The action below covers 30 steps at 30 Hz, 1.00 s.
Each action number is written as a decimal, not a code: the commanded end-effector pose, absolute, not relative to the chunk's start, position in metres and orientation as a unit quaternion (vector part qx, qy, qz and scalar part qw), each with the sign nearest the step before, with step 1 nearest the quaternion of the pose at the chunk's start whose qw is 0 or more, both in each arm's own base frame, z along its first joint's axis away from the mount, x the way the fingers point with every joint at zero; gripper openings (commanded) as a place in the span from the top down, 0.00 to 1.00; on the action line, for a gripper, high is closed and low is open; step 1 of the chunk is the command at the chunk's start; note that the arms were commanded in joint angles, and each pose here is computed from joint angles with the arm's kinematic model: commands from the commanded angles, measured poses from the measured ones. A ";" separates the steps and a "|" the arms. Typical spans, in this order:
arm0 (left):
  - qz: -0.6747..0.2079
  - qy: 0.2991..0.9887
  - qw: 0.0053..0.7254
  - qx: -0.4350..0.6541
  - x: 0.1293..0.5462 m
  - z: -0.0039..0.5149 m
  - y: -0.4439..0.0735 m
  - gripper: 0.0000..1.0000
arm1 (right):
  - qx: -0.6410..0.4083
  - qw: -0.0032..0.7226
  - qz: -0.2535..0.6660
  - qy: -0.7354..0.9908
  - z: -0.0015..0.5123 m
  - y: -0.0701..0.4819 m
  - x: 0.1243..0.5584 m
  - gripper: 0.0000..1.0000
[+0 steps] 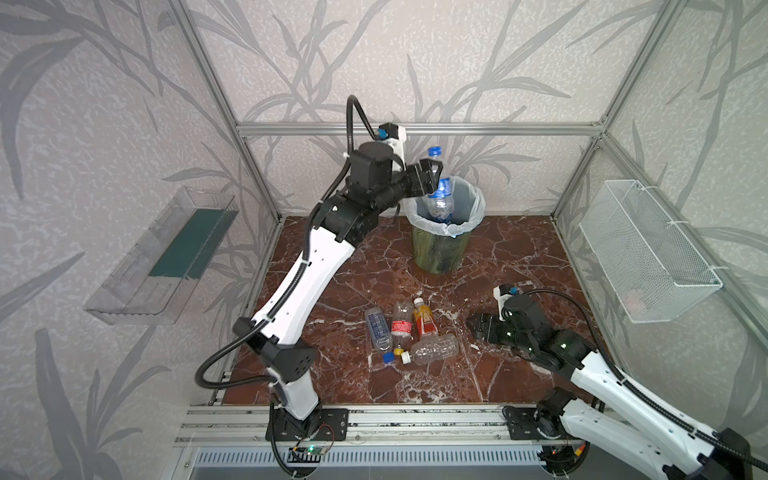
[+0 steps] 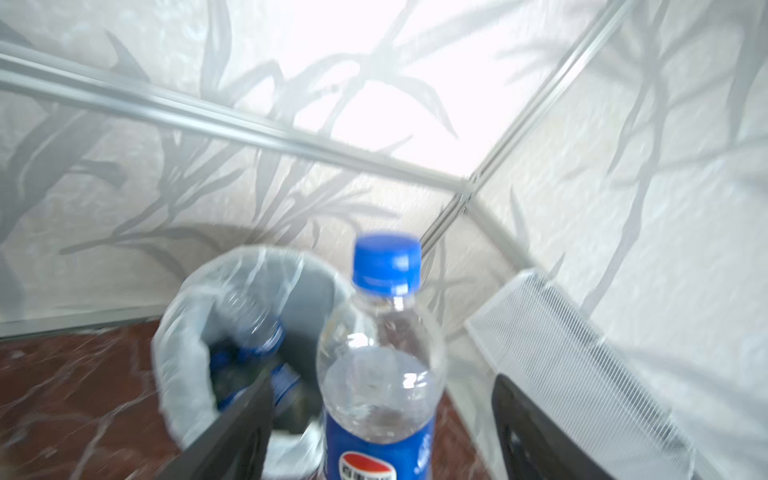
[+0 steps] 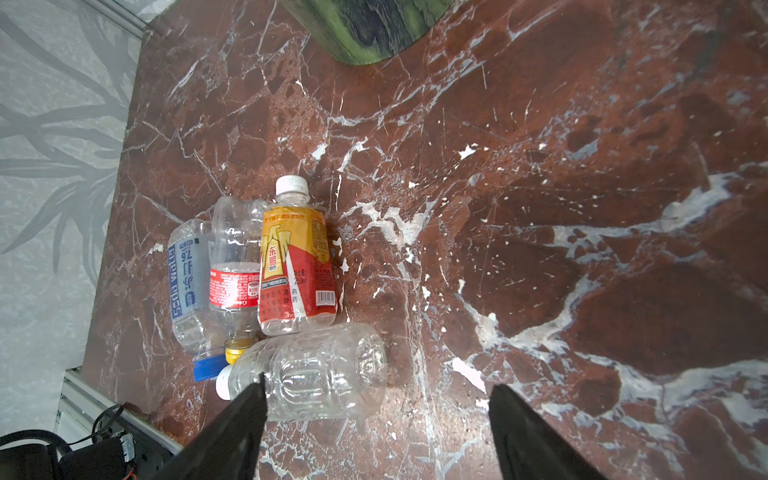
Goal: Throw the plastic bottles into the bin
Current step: 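Open the left gripper over the bin to drop the bottle, then pull the left gripper back while the right gripper reaches toward the crumpled bottle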
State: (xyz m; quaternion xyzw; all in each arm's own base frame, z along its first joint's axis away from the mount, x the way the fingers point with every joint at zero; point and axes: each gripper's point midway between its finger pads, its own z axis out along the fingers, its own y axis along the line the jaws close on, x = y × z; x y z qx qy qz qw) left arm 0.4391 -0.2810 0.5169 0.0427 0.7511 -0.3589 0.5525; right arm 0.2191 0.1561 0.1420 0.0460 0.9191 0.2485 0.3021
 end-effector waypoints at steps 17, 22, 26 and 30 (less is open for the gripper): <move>-0.217 0.876 0.429 -0.033 0.320 0.336 -0.178 0.02 | 0.054 0.283 0.254 0.923 0.132 0.154 0.212 0.16; -0.202 0.882 0.420 -0.062 0.288 0.287 -0.149 0.02 | 0.050 0.255 0.257 0.931 0.127 0.162 0.210 0.16; -0.185 0.891 0.405 -0.091 0.269 0.253 -0.128 0.02 | 0.056 0.240 0.260 0.934 0.125 0.172 0.206 0.16; -0.180 0.894 0.394 -0.115 0.258 0.230 -0.114 0.02 | 0.074 0.230 0.268 0.932 0.124 0.185 0.200 0.16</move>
